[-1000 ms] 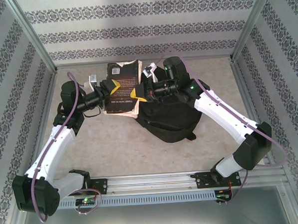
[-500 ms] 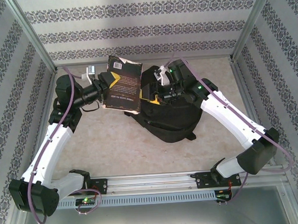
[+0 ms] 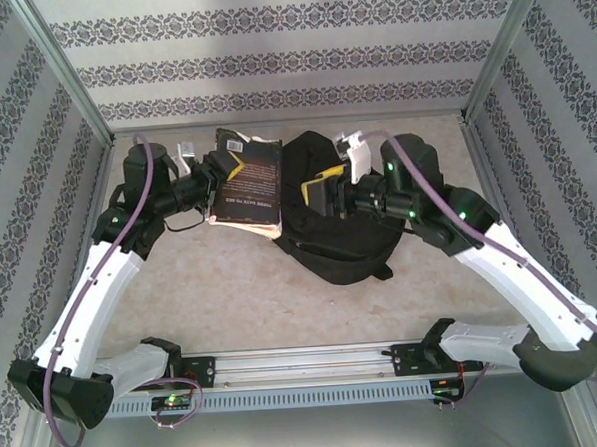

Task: Pack the student bag

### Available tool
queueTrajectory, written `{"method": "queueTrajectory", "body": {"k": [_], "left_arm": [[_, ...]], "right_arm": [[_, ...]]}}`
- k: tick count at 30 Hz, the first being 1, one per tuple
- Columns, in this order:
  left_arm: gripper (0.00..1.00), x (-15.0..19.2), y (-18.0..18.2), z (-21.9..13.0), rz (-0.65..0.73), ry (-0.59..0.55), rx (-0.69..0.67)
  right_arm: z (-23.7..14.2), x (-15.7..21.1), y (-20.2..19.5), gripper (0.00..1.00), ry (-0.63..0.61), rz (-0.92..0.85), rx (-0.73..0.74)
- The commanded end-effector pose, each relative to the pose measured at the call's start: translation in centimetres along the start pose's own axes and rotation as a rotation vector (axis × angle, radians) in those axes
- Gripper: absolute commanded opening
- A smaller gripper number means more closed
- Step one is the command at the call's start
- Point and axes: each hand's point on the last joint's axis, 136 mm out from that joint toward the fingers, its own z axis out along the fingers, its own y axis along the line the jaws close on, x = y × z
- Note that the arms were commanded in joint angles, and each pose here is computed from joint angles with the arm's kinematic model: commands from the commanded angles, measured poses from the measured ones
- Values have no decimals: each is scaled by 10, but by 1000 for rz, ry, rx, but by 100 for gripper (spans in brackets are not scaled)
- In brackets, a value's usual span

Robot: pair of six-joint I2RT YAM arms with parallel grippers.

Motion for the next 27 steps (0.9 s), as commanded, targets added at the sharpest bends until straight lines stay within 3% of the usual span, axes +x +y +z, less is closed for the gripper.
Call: {"method": "queueTrajectory", "body": {"k": [1, 7, 14, 18, 24, 25, 27], "left_arm": [[0, 2, 2, 1, -35, -18, -59], [0, 2, -7, 10, -67, -13, -66], [0, -3, -10, 12, -110, -33, -63], [0, -3, -10, 15, -136, -36, -50], [0, -3, -4, 20, -195, -31, -45], [0, -3, -3, 21, -205, -31, -44], [0, -3, 0, 22, -224, -32, -49]], "right_arm": [[8, -6, 32, 58, -99, -449, -37], [44, 26, 61, 76, 33, -770, -43], [96, 53, 54, 87, 129, -850, 90], [120, 49, 22, 87, 143, -890, 333], [146, 47, -4, 84, 159, -1111, 611], [148, 46, -5, 82, 155, -1137, 630], [152, 47, -7, 68, 149, -1182, 658]]}}
